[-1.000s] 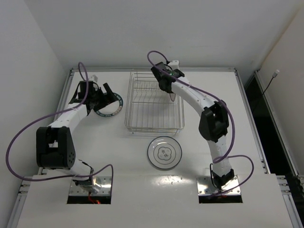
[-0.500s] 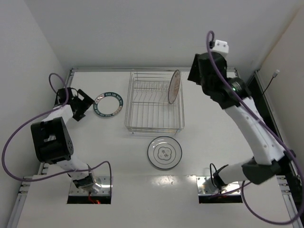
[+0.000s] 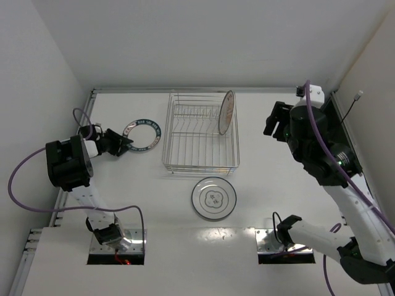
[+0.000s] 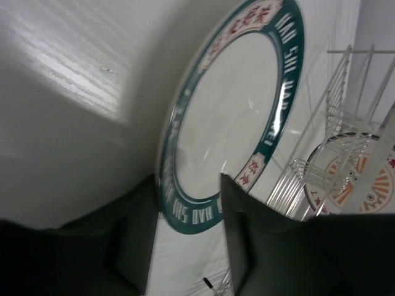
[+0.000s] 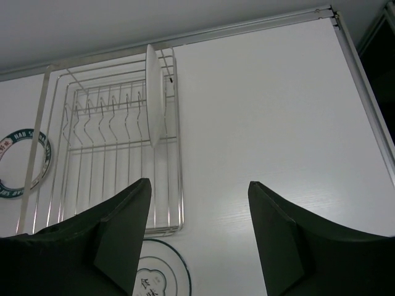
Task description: Load the plates into the dish rack
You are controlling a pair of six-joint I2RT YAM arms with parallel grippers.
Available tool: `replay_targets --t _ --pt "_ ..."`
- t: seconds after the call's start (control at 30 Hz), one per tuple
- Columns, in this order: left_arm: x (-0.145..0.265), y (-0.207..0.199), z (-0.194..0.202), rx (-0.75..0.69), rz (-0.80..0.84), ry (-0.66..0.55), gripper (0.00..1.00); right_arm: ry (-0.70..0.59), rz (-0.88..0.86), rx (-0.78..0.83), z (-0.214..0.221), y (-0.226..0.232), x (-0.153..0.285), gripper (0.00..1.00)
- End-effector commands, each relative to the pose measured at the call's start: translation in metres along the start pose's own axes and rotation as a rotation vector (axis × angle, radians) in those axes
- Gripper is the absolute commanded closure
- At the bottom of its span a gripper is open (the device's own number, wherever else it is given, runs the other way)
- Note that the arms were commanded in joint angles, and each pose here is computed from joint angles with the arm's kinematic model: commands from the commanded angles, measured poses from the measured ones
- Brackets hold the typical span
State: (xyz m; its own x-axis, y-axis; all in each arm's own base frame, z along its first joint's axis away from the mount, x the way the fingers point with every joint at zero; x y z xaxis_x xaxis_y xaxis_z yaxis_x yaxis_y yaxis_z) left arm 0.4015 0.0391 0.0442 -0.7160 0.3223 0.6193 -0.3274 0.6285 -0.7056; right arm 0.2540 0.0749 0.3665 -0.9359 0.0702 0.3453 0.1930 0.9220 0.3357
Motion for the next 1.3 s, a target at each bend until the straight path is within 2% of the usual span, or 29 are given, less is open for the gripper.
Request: replay_targets --t 0.0,0.03,0.07,0.1,0.2,0.33,0.37,0.43,0.53,0.6,0.63,0.67,0.7,0.73,0.77,0.8,0.87,0.93,0.97,1.0,1.27 --pt "-0.011 0.012 0.028 0.047 0.034 0.102 0.69 -0.040 0.027 0.003 -0.008 -0.012 0.011 0.38" --pt "-0.012 0.013 0.030 0.052 0.038 0.113 0.78 -0.055 0.032 -0.003 -0.011 -0.015 0.014 0.38" --pt "-0.012 0.010 0.027 0.047 0.050 0.111 0.94 -0.055 0.032 0.006 -0.010 -0.017 0.015 0.38" --pt "-0.012 0.008 0.028 0.048 0.062 0.119 1.00 -0.052 0.047 0.013 -0.008 -0.020 0.015 0.38" --pt "-0.002 -0.008 0.012 -0.025 0.092 0.052 1.00 -0.031 0.032 0.019 -0.005 -0.019 0.016 0.38" --pt "0.046 -0.067 -0.029 -0.225 0.197 -0.170 1.00 0.043 -0.039 0.055 0.014 -0.010 0.012 0.38" --pt "0.068 -0.090 -0.037 -0.284 0.254 -0.259 1.00 0.068 -0.092 0.063 0.019 -0.002 0.010 0.38" --pt "0.091 -0.114 -0.037 -0.344 0.345 -0.324 1.00 0.091 -0.175 0.088 0.028 0.010 0.005 0.37" --pt "0.126 -0.140 -0.035 -0.402 0.484 -0.420 1.00 0.161 -0.400 0.118 0.040 0.043 0.009 0.34" --pt "0.140 -0.158 -0.023 -0.414 0.660 -0.412 1.00 0.241 -0.590 0.115 0.055 0.069 0.018 0.34" --pt "0.144 -0.163 -0.018 -0.408 0.731 -0.403 1.00 0.224 -0.600 0.110 0.054 0.072 0.015 0.34" --pt "0.148 -0.168 -0.014 -0.394 0.800 -0.387 1.00 0.245 -0.681 0.109 0.058 0.081 0.020 0.34" --pt "0.176 -0.188 -0.006 -0.410 0.975 -0.406 1.00 0.247 -0.723 0.096 0.060 0.088 0.022 0.31" --pt "0.165 -0.178 -0.001 -0.349 1.027 -0.356 1.00 0.227 -0.816 0.061 0.059 0.100 0.027 0.31" --pt "0.168 -0.182 0.006 -0.346 1.089 -0.313 1.00 0.212 -0.864 0.042 0.058 0.105 0.030 0.30" --pt "0.162 -0.193 0.010 -0.338 1.120 -0.246 1.00 0.222 -0.888 0.029 0.067 0.107 0.027 0.30" --pt "0.160 -0.202 0.023 -0.351 1.144 -0.234 1.00 0.191 -0.963 -0.022 0.063 0.122 0.022 0.30" --pt "0.155 -0.218 0.048 -0.401 1.191 -0.143 1.00 0.210 -0.981 -0.053 0.072 0.130 0.011 0.30" --pt "0.157 -0.224 0.055 -0.412 1.209 -0.126 1.00 0.176 -1.003 -0.056 0.067 0.137 0.006 0.30" --pt "0.159 -0.232 0.065 -0.424 1.233 -0.099 1.00 0.211 -0.990 -0.064 0.078 0.139 -0.009 0.30" --pt "0.166 -0.249 0.096 -0.484 1.294 -0.013 1.00 0.299 -0.972 -0.066 0.108 0.157 -0.064 0.30"
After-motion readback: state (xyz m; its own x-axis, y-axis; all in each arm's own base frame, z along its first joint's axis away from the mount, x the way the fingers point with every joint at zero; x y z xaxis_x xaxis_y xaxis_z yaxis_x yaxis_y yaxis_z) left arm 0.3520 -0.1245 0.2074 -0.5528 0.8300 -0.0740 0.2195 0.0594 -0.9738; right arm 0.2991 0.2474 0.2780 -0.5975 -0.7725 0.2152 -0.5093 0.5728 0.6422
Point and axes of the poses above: each gripper's point midway between its finger pads, its own x axis back along the fingers, its own y axis along the line the jaws close on, z = x × y, the point moved 3 cm from there along x, back along the fingers, and after that the axes turned 12 degrees about -x, right-handed, at the moved point
